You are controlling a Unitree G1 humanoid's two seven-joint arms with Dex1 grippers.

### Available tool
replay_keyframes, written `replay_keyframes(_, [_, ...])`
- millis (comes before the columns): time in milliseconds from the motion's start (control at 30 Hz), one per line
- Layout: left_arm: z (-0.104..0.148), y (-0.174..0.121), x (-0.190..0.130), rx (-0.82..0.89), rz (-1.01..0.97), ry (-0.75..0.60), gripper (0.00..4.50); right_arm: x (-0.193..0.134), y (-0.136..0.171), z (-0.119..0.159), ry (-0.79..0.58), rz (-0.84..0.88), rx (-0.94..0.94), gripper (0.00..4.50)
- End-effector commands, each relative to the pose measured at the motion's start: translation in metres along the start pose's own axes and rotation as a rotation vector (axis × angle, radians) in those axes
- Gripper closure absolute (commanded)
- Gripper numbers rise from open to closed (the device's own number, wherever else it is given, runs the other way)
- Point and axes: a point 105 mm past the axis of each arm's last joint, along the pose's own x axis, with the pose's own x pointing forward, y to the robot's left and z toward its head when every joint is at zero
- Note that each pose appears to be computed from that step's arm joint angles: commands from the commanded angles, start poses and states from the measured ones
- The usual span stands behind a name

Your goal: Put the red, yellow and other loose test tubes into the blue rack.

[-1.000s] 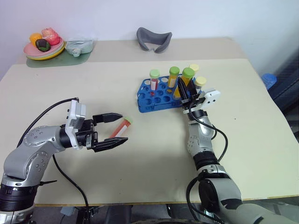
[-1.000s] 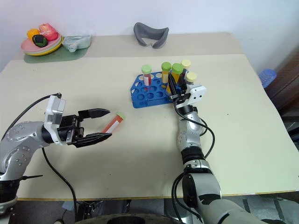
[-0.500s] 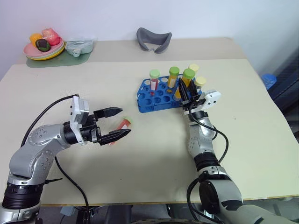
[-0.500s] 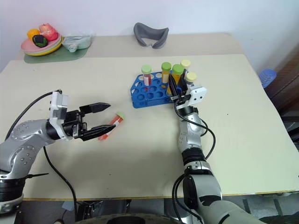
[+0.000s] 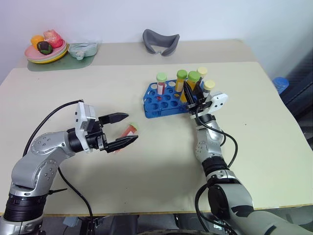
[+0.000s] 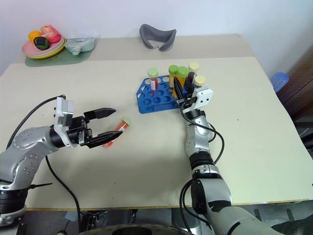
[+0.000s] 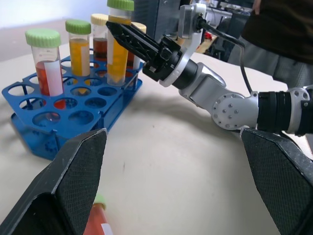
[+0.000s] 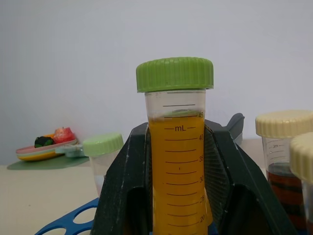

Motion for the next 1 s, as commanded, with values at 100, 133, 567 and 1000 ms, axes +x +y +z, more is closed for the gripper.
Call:
replay_keyframes(100, [0.009,-0.004,0.001,0.053,-0.015,-0.024,0.00,-0.018,-0.009,-0.018,0.081,-0.038,0.007,3.73])
replay_keyframes(133, [0.009,-0.004,0.000,0.053,-0.016,-0.025,0.00,-0.020,-0.010,-0.018,0.085,-0.041,0.002,3.73])
replay_keyframes(567, [0.009,-0.003,0.001,0.056,-0.020,-0.032,0.00,-0.020,-0.013,-0.016,0.093,-0.054,-0.072,3.73])
replay_keyframes(1000, [0.008,-0.003,0.001,0.047,-0.018,-0.039,0.00,-0.016,-0.014,-0.005,0.043,-0.077,-0.085,1.28])
